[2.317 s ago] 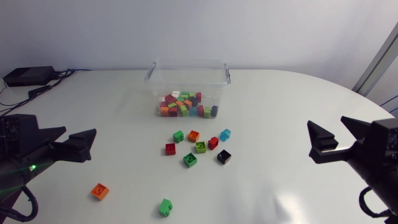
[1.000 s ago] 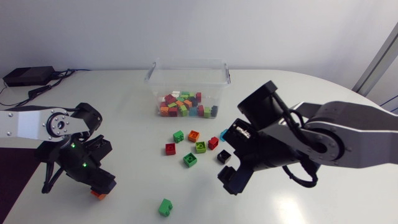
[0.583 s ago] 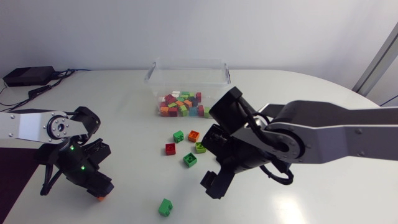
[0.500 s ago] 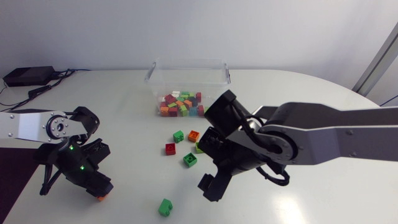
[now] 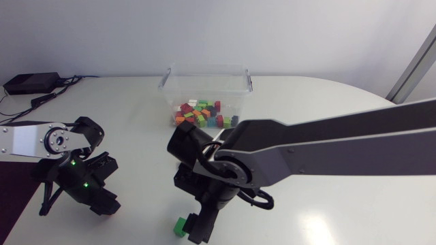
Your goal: Place the duplo bricks in the container
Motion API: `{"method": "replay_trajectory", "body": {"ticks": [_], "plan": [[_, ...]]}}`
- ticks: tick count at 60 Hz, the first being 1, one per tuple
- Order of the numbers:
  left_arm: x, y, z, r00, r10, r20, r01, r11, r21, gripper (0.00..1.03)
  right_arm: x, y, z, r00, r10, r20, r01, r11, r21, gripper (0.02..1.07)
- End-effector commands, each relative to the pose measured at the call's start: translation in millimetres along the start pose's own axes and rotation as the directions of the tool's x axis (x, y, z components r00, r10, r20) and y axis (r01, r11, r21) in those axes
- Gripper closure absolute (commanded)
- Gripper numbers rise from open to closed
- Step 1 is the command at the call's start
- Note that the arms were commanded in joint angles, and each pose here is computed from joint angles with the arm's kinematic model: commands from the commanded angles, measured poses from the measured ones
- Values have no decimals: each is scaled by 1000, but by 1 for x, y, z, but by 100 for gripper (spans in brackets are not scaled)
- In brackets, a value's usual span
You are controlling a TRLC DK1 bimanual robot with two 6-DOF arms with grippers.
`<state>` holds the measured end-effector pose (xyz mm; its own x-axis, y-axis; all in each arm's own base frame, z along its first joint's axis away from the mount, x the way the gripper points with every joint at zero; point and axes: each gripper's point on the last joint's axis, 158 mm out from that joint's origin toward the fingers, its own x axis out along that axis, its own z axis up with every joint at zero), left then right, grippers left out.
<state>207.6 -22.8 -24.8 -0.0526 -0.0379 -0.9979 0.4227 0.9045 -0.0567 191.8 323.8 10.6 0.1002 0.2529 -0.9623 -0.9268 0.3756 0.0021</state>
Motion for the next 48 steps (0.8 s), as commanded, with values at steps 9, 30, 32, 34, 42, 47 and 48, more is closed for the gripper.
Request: {"method": "replay_trajectory", "body": {"ticks": [9, 30, 32, 34, 42, 47, 48], "plan": [[-28, 9, 24, 991, 8, 134, -6, 1000, -17, 68, 7, 22, 13, 997, 65, -44, -65, 998, -10, 7], [-65, 25, 61, 946, 19, 323, 2, 998, -66, 68, 31, 45, 17, 985, 111, -135, -113, 994, -7, 8], [-67, 27, 63, 944, 24, 330, -1, 998, -69, 68, 31, 45, 19, 985, 111, -132, -112, 994, -6, 9], [-70, 26, 65, 940, 21, 339, 1, 998, -66, 68, 32, 45, 21, 985, 110, -134, -111, 994, -5, 9], [-81, 30, 71, 927, 40, 374, -13, 997, -74, 68, 35, 47, 22, 979, 106, -175, -109, 994, -7, 11], [-87, 31, 73, 919, 43, 393, -17, 997, -70, 68, 36, 48, 23, 975, 104, -198, -107, 994, -8, 17], [-88, 31, 73, 917, 44, 396, -17, 997, -72, 68, 37, 48, 22, 974, 104, -202, -108, 994, -9, 18]]}}
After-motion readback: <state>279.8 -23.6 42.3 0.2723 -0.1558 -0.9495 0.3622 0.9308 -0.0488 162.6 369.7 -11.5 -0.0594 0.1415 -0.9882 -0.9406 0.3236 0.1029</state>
